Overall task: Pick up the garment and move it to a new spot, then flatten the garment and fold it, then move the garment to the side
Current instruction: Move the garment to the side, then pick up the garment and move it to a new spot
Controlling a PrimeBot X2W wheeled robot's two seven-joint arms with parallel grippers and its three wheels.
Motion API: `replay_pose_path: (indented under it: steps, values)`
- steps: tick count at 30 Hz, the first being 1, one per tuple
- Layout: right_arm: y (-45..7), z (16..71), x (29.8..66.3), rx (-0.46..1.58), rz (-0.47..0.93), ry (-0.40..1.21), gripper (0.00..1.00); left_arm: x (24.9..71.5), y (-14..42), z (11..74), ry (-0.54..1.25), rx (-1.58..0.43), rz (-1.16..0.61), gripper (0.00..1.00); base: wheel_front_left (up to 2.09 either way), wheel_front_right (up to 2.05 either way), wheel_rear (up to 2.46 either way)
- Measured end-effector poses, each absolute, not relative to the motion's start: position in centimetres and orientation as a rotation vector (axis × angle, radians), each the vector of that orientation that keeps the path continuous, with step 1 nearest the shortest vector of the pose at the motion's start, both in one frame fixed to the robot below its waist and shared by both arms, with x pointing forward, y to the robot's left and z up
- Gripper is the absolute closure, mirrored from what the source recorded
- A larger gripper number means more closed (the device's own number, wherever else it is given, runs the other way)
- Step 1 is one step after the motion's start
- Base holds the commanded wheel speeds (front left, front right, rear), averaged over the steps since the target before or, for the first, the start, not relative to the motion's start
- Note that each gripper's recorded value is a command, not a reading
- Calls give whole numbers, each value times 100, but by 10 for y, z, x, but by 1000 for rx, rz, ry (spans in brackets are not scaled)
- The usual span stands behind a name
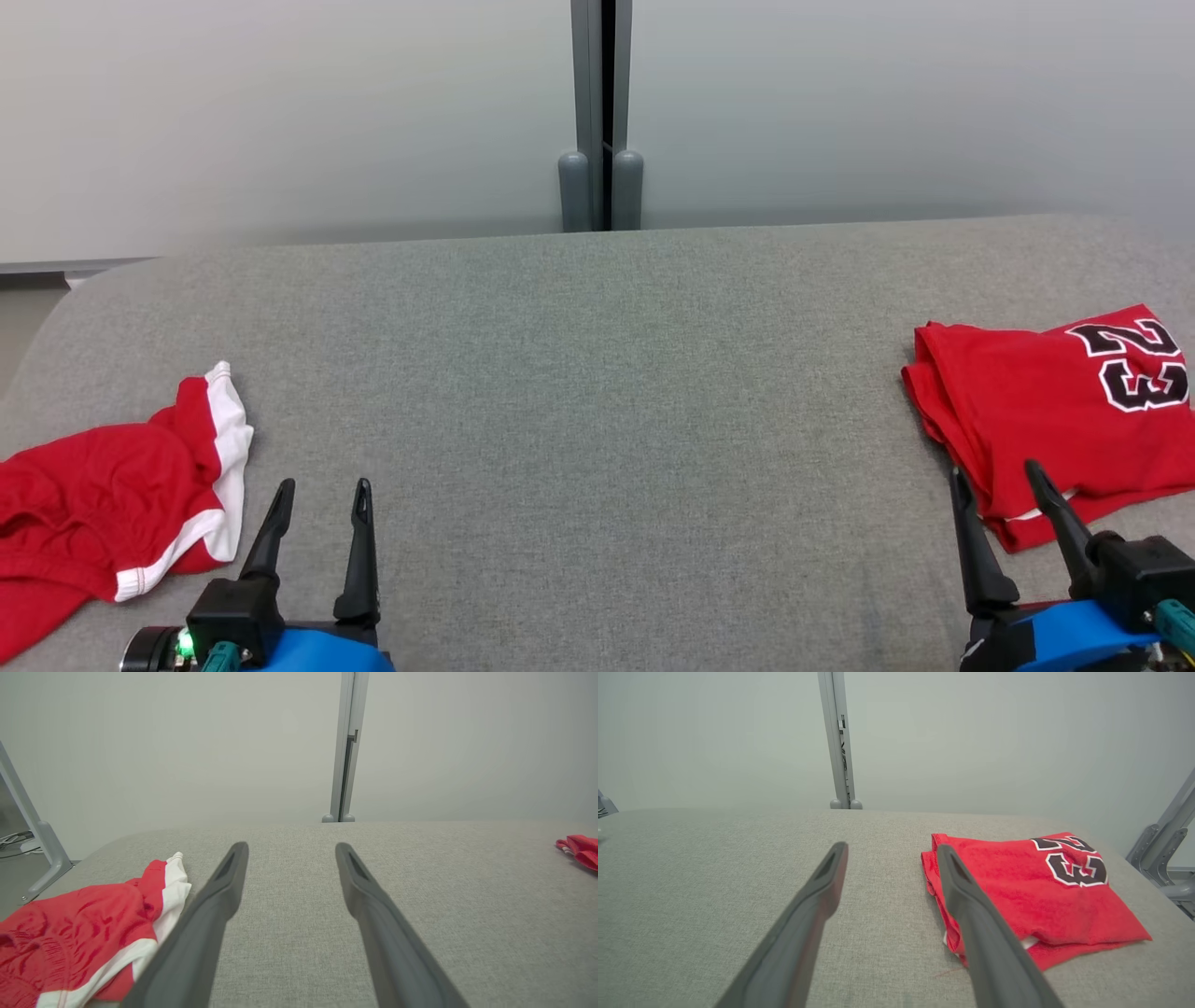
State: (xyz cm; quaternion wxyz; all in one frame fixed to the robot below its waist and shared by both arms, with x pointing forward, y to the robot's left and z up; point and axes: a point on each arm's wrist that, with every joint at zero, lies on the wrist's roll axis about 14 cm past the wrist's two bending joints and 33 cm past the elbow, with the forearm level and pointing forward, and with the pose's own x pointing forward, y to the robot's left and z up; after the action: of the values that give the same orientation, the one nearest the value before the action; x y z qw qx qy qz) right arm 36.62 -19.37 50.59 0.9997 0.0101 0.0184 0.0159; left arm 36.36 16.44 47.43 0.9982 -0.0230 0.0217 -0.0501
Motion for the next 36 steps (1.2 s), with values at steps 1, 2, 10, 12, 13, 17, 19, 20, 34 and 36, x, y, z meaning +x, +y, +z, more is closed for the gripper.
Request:
replay_pose_path:
  steps: [1, 2, 10, 12, 13, 17, 19, 20, 34, 36]
  values:
    - [-194, 506, 363, 24, 30, 40, 0, 361, 164, 474, 46, -47, -100, 0, 0, 0, 0]
    - [-195, 507, 359, 25, 29, 39, 0, 358, 164, 473, 49, -46, -100, 0, 0, 0, 0]
    - [-199, 510, 339, 47, 12, 38, 0, 344, 166, 466, 89, -33, -106, 0, 0, 0, 0]
    - [-200, 511, 338, 50, 12, 35, 0, 344, 167, 467, 90, -30, -106, 0, 0, 0, 0]
    - [-199, 511, 338, 51, 12, 34, 0, 344, 168, 466, 96, -31, -104, 0, 0, 0, 0]
    - [-199, 511, 338, 52, 13, 33, 0, 343, 170, 465, 105, -31, -101, 0, 0, 0, 0]
    - [-199, 511, 338, 52, 13, 33, 0, 343, 170, 465, 104, -31, -100, 0, 0, 0, 0]
    - [-199, 511, 338, 52, 13, 34, 0, 343, 171, 465, 104, -30, -98, 0, 0, 0, 0]
    - [-166, 520, 356, 49, 120, 5, 0, 336, 196, 483, 39, -47, -9, 0, 0, 0, 0]
    - [-151, 524, 363, 49, 164, -4, 0, 334, 207, 488, 21, -46, 21, 0, 0, 0, 0]
